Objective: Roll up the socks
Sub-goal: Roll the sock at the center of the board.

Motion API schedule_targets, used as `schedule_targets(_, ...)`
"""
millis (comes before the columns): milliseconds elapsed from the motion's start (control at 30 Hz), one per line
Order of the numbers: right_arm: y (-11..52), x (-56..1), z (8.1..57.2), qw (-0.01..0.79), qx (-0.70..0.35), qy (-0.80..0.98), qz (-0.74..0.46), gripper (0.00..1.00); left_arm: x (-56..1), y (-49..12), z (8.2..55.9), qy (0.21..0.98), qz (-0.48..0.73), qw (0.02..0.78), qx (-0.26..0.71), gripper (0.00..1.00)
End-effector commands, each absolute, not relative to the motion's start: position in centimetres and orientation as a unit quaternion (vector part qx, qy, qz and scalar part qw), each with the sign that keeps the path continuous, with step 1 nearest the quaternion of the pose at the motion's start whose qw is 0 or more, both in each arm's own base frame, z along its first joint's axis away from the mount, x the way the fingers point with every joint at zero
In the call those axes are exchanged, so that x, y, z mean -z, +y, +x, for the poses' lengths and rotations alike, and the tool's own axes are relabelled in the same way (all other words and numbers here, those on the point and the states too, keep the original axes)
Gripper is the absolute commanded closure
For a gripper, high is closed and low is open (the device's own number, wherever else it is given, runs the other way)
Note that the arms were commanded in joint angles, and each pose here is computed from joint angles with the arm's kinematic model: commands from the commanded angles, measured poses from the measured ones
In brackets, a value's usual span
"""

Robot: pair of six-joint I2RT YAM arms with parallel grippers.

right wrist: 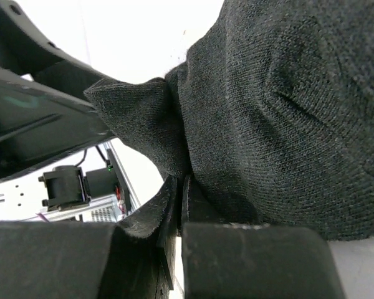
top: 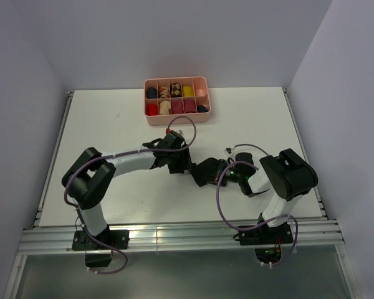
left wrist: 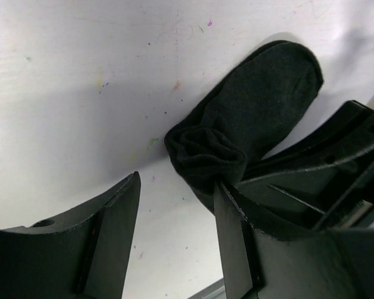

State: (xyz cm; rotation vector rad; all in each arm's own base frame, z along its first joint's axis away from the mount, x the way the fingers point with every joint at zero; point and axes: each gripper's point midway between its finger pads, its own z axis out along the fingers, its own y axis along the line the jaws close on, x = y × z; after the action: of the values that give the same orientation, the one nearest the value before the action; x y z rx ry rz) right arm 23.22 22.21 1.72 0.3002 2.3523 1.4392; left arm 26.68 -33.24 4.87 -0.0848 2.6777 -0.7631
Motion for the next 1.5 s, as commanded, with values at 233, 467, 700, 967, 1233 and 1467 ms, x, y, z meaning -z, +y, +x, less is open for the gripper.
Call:
schedule_targets(233,20.1,2.2,22.1,0.155,-0.425,0.882,0.134,0.94,-2.8,-35.1,27.6,0.955,-0.003,0.17,0.243,0.48)
schedule_targets(467,19.2,0.4,23.1,0.201,-0.381,0.898,0.087,0.71,-0.4,-33.9,27.2,0.973,-0.008,0.14,0.185,0.5)
schedule_targets(700,16.5,-4.7,26.3,0.332,-0.276,0.9,0.056,0.61,0.9,-32.7,27.0,0.985,-0.004,0.118,0.127,0.5)
schedule_targets(967,17.9,-8.1,27.0,0.407,-0.218,0.885,-0.059,0.57,2.4,-29.2,26.8,0.993,-0.007,0.116,0.037,0.55)
schedule_targets(1233,22.4,-7.2,25.3,0.391,-0.236,0.884,-0.104,0.54,2.2,-24.5,25.5,0.993,0.002,0.115,-0.014,0.55)
schedule_targets(1467,25.6,-9.6,25.0,0.42,-0.246,0.854,-0.186,0.53,1.5,-23.7,25.1,0.994,0.007,0.11,-0.017,0.55)
